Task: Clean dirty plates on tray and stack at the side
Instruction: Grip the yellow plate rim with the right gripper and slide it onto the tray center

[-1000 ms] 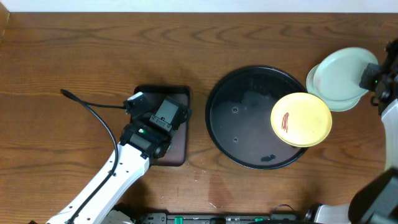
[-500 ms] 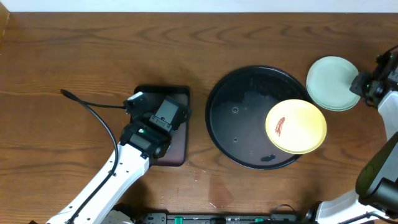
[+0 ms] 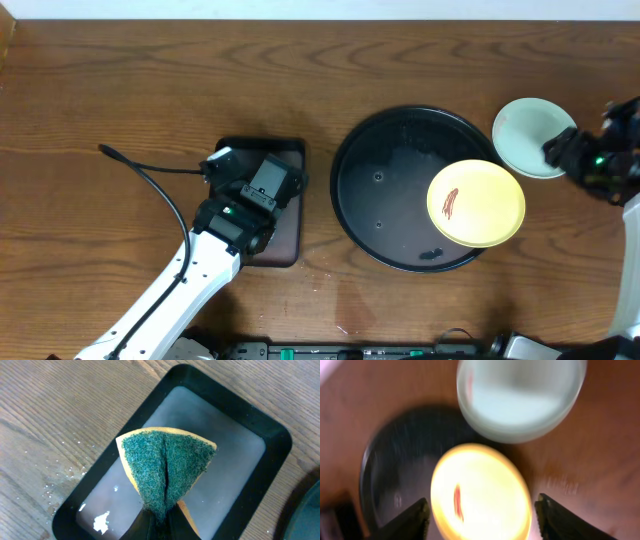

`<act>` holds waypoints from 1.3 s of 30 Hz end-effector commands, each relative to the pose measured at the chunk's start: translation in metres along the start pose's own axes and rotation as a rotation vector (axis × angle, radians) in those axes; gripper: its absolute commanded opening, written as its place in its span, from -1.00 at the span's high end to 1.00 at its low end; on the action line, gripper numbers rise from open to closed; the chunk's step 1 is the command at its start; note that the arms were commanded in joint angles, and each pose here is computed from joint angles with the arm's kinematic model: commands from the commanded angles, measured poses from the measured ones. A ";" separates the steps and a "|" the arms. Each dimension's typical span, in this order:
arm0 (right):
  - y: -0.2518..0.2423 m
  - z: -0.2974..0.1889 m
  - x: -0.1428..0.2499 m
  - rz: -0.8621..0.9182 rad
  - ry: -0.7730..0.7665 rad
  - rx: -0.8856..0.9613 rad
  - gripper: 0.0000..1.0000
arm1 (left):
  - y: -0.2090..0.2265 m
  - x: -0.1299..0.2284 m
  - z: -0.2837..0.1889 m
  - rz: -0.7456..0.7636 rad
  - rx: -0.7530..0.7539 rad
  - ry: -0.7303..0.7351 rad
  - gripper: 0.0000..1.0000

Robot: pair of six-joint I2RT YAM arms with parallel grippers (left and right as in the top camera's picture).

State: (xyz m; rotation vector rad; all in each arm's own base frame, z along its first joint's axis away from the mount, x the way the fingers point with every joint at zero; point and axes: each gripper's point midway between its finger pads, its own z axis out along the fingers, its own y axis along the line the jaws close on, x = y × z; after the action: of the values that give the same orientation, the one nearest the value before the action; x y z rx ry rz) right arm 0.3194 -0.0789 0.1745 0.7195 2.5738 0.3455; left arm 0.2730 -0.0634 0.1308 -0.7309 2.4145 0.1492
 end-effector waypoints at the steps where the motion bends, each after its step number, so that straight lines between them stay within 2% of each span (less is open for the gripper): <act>1: -0.019 0.017 0.035 0.006 0.120 0.133 -0.28 | 0.002 0.003 0.002 -0.002 0.000 0.013 0.85; 5: -0.055 0.035 0.056 0.107 0.129 0.303 -0.32 | -0.001 0.002 0.002 -0.008 0.009 0.008 0.85; 11: -0.071 0.066 0.087 0.163 0.158 0.306 -0.31 | -0.001 0.002 0.002 -0.008 0.009 0.009 0.85; 15: -0.077 0.076 0.099 0.179 0.169 0.311 -0.18 | -0.001 0.002 0.002 -0.008 0.009 0.009 0.85; 24: -0.083 0.093 0.103 0.172 0.124 0.295 -0.10 | -0.001 0.002 0.002 -0.009 0.009 0.008 0.85; 28: -0.082 0.098 0.102 0.170 0.107 0.275 -0.12 | -0.001 0.002 0.002 -0.009 0.009 0.008 0.85; 29: -0.079 0.100 0.101 0.170 0.104 0.260 -0.10 | -0.001 0.002 0.002 -0.009 0.010 0.007 0.85; 36: -0.070 0.103 0.093 0.165 0.076 0.204 0.42 | -0.001 0.001 0.002 -0.010 0.011 0.006 0.85; 39: -0.070 0.103 0.093 0.166 0.077 0.204 0.46 | -0.001 0.002 0.002 -0.010 0.011 0.007 0.85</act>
State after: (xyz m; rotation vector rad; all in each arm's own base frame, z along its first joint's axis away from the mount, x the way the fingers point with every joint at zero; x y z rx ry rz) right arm 0.2688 -0.0806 0.0315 1.0233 2.6377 0.1458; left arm 0.2758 -0.0690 0.1308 -0.7333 2.4162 0.1074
